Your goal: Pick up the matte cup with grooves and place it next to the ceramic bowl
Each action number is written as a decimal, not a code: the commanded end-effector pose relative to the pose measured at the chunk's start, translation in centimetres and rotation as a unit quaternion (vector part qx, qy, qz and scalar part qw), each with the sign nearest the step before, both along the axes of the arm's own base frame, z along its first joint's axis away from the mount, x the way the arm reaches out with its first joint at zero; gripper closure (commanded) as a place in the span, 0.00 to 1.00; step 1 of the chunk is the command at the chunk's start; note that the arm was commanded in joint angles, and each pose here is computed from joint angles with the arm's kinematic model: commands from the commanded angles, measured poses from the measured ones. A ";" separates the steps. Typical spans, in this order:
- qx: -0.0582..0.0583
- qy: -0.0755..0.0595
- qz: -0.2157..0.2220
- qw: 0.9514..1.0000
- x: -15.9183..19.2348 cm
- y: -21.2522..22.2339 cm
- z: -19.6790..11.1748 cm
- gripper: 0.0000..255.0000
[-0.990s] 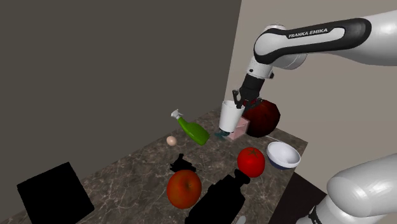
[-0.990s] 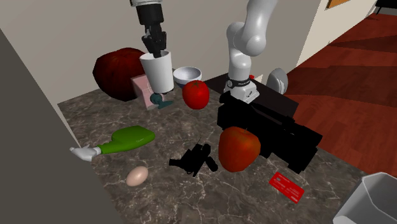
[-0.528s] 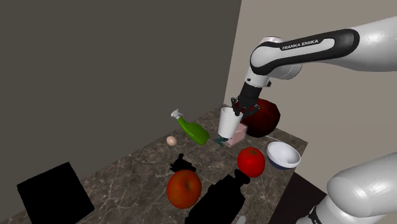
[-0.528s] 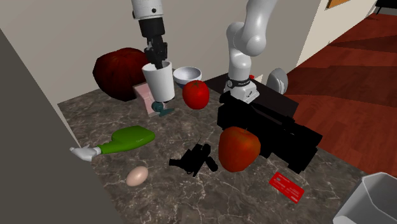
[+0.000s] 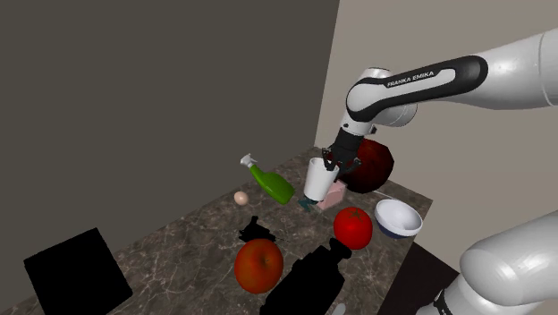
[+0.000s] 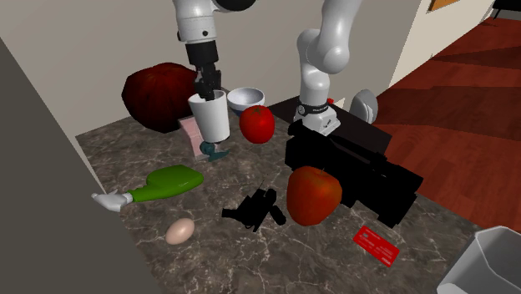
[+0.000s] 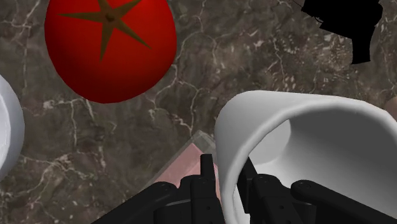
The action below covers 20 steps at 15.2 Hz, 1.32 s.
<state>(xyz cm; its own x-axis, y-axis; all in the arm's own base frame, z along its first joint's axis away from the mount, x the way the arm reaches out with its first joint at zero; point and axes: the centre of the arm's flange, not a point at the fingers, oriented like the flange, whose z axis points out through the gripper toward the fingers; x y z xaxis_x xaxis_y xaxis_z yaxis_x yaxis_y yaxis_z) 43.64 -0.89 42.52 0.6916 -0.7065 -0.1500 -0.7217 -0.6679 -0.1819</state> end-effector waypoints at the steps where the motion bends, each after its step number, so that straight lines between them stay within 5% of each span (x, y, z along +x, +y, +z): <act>1: 0.000 0.004 -0.002 1.000 -0.1 -0.1 -1.3 1.00; 9: 0.000 0.004 -0.002 1.000 -0.1 -0.1 -5.7 1.00; 17: 0.000 0.004 -0.002 1.000 -0.1 -0.1 -5.7 1.00; 18: 0.000 0.004 -0.002 1.000 -0.4 -0.4 -5.1 0.00; 20: 0.000 0.005 -0.002 1.000 -0.6 -0.3 -5.5 0.00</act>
<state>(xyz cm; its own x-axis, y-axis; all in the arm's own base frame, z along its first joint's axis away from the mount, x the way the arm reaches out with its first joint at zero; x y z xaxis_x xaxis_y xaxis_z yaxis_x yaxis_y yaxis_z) 43.26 -0.84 37.93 0.6897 -0.7097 -0.1439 -0.7229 -0.6631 -0.1941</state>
